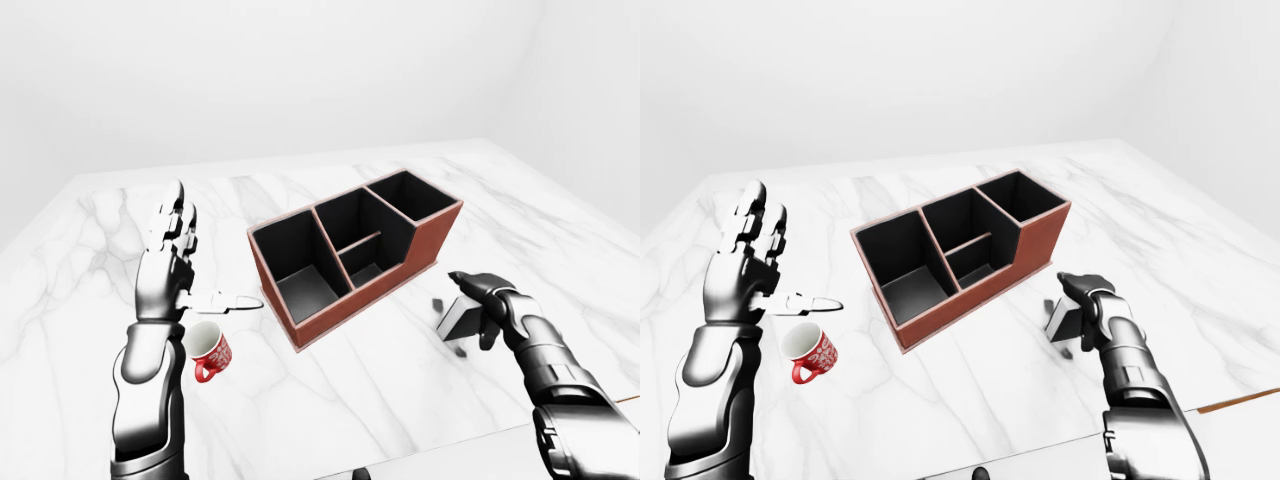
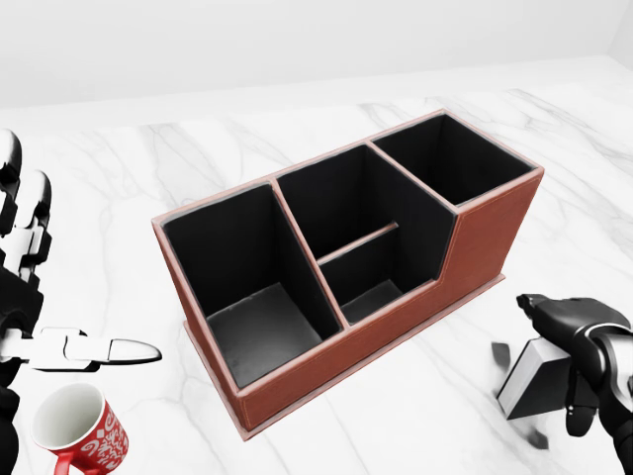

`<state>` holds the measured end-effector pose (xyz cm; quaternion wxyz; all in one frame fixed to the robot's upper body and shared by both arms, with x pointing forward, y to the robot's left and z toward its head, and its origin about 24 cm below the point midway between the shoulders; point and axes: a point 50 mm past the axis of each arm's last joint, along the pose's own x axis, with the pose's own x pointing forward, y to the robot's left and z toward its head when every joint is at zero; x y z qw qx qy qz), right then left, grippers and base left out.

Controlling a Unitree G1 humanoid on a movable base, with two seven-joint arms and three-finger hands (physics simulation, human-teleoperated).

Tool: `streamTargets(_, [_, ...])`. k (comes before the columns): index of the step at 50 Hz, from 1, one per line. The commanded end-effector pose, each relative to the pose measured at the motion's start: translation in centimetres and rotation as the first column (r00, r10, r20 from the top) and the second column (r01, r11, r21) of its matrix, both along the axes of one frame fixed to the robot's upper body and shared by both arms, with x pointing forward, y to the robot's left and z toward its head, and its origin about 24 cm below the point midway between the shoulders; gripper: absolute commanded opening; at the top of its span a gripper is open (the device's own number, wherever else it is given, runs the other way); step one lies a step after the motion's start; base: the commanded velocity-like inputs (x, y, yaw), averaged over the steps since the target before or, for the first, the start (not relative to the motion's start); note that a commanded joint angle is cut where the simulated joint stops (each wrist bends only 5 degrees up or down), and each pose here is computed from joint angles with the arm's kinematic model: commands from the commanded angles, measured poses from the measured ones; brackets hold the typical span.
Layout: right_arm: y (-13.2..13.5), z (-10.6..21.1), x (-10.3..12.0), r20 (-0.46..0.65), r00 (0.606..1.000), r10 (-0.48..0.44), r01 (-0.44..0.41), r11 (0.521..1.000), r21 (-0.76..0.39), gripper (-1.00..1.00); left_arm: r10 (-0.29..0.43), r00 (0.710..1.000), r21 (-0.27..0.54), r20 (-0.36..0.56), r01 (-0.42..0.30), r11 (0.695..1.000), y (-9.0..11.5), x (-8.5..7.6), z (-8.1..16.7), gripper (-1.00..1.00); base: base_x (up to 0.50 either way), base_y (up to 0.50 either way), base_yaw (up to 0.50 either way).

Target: Pick up the book and place it in the left compartment of the caddy.

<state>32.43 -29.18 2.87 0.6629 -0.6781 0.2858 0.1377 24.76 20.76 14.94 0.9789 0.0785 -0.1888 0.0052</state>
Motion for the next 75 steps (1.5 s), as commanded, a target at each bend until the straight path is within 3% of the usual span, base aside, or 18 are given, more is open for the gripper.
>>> streamTargets(1, [-0.9, -1.5, -0.9, -0.056, 0.998, -0.025, 0.023, 0.999, -0.03, -1.0, 0.005, 1.0, 0.003, -0.006, -0.005, 1.0, 0.1, -0.1, -0.1, 1.0, 0.0, 0.0, 0.0])
streamTargets(21, [-0.5, -0.3, -0.9, -0.052, 0.999, -0.008, 0.008, 1.0, 0.01, -1.0, 0.0, 1.0, 0.007, 0.01, 0.0, 1.0, -0.1, -0.3, 0.2, 1.0, 0.0, 0.0, 0.0])
streamTargets(35, [1.5, 7.1, 0.2, 0.108, 0.992, 0.072, -0.081, 0.993, 0.088, -1.0, 0.0, 1.0, 0.0, 0.01, 0.0, 1.0, -0.1, -0.3, 0.1, 1.0, 0.0, 0.0, 0.0])
streamTargets(43, [2.8, 10.5, 0.1, 0.232, 0.965, 0.124, -0.148, 0.985, 0.087, -1.0, 0.004, 1.0, -0.004, 0.007, -0.004, 1.0, 0.1, -0.4, 0.1, 1.0, 0.0, 0.0, 0.0])
streamTargets(56, [6.5, 15.1, -0.8, 0.453, 0.859, 0.24, -0.293, 0.955, 0.05, -1.0, 0.004, 1.0, -0.016, 0.004, -0.004, 1.0, 0.3, -0.4, 0.0, 1.0, 0.0, 0.0, 0.0])
streamTargets(75, [15.1, 20.5, -1.3, 0.658, 0.624, 0.422, -0.566, 0.824, 0.009, -1.0, 0.0, 1.0, -0.035, 0.03, 0.001, 0.999, 0.5, -0.6, 0.5, 1.0, 0.0, 0.0, 0.0])
